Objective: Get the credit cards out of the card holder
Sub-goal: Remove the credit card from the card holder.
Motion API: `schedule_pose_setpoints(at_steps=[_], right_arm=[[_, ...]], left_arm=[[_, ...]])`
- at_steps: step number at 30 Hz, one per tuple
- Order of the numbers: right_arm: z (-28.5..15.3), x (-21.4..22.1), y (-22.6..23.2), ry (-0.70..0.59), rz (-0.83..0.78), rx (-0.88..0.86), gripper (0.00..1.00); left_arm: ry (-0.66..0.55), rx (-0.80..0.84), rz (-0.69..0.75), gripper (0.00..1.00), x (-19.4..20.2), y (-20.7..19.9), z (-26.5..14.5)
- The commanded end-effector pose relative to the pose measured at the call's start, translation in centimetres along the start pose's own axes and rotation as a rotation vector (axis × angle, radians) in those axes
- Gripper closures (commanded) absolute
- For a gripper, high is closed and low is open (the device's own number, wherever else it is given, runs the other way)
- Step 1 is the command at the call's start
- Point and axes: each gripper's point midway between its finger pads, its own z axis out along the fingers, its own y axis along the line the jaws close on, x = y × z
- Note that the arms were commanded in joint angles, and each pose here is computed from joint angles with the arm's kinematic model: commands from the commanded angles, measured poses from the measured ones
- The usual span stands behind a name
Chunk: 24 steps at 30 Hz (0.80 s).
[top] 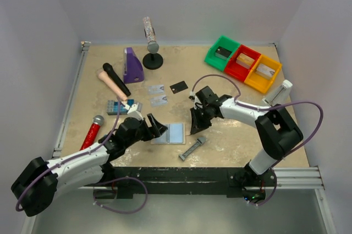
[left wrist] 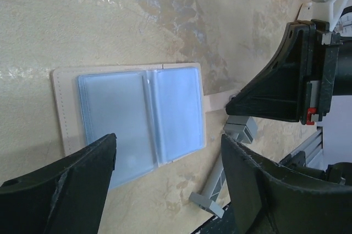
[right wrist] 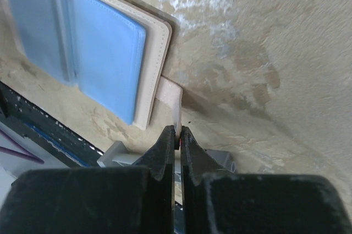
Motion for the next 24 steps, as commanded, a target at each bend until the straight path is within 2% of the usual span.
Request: schedule_pose_setpoints(at_steps=[1, 8, 24], right_arm=[[-1.3, -0.2, 2.0, -0.064, -0.023, -0.061, 1.0], [-2.1, -0.2, 2.4, -0.085, -0.031, -0.064, 1.0], [-1.8, -0.3, 2.8, -0.086, -0.023, -0.092, 1.0]], left_arm=[[0.004, 0.037, 0.035, 0.21, -0.1, -0.8, 0.1], [0.024, -0.022, 0.038, 0.25, 0.5, 0.5, 0.2], [0.084, -0.066, 0.045, 0.26, 1.9, 1.8, 1.1]])
